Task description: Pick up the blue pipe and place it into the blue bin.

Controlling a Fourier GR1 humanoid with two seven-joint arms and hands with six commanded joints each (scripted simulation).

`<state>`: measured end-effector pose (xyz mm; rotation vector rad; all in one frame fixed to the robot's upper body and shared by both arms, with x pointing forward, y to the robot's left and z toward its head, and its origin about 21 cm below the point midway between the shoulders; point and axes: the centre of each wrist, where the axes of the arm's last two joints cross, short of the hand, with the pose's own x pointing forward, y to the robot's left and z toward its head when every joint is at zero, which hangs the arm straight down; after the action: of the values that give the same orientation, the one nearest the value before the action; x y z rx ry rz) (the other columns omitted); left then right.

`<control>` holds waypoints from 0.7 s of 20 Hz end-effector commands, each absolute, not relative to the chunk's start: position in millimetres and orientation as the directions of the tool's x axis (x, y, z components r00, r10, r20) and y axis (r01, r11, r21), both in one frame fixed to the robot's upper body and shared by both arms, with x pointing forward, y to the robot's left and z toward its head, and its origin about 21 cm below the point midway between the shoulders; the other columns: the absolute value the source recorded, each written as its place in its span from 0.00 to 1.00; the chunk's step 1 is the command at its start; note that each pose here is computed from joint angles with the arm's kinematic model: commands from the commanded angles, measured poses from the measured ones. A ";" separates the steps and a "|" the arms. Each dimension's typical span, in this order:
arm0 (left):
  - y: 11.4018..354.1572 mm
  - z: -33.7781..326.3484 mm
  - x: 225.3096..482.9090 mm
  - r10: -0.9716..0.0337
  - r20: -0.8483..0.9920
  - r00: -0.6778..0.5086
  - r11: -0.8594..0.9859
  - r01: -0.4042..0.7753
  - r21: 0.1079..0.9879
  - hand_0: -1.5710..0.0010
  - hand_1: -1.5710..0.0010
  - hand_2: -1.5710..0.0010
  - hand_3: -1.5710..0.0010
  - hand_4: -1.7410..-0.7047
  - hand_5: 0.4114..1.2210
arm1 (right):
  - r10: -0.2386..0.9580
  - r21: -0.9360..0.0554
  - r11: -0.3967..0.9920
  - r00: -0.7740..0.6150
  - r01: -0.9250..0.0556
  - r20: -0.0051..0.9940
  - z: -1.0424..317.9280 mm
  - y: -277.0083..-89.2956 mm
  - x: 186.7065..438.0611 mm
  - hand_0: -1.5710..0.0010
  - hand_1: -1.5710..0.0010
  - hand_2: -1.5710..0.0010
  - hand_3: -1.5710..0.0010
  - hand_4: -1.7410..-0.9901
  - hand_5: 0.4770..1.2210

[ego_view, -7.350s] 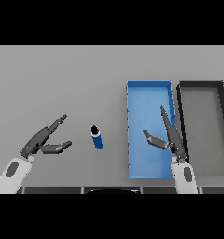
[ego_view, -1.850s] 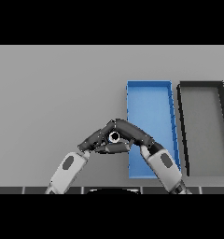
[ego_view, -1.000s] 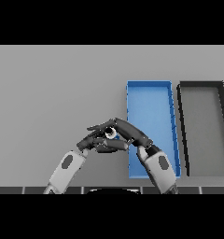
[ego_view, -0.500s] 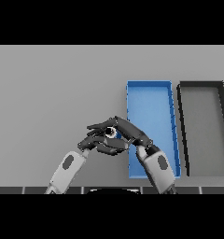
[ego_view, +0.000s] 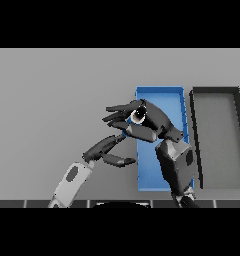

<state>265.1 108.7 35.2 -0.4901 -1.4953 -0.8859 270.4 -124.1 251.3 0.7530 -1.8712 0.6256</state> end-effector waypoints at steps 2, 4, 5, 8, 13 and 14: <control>111.7 34.2 264.3 -0.196 0.969 -0.151 0.608 0.757 0.240 1.00 1.00 1.00 1.00 0.76 0.08 | -0.251 -0.072 0.725 -0.361 -0.685 0.898 273.3 -140.5 278.2 0.00 0.00 0.00 0.00 0.32 1.00; 113.7 38.5 264.3 -0.180 0.969 -0.168 0.611 0.753 0.244 1.00 1.00 1.00 1.00 0.77 0.07 | -0.240 -0.061 0.784 -0.392 -0.617 0.888 289.6 -153.7 288.1 0.00 0.00 0.00 0.00 0.32 1.00; 117.8 38.8 261.3 -0.169 0.969 -0.179 0.609 0.754 0.245 1.00 1.00 1.00 1.00 0.77 0.07 | -0.209 -0.073 0.815 -0.410 -0.574 0.888 291.8 -162.3 293.1 0.00 0.00 0.00 0.00 0.32 1.00; 122.2 38.1 258.3 -0.188 0.968 -0.164 0.618 0.747 0.246 1.00 1.00 1.00 1.00 0.76 0.07 | -0.134 -0.076 0.886 -0.409 -0.457 0.902 292.0 -188.2 307.6 0.00 0.00 0.00 0.00 0.32 1.00; 120.3 43.8 261.2 -0.189 0.968 -0.163 0.629 0.738 0.247 1.00 1.00 1.00 1.00 0.77 0.07 | -0.029 -0.062 0.952 -0.288 -0.299 0.957 260.3 -226.9 320.1 0.00 0.00 0.00 0.00 0.32 1.00; 120.5 43.0 262.7 -0.197 0.967 -0.164 0.631 0.734 0.253 1.00 1.00 1.00 1.00 0.77 0.07 | -0.019 -0.056 0.958 -0.258 -0.282 0.966 249.3 -231.8 318.9 0.00 0.00 0.00 0.00 0.32 1.00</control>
<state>262.7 120.6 43.0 -0.4655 -1.5250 -0.8736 319.0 -232.0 248.8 0.2197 -1.8181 0.2558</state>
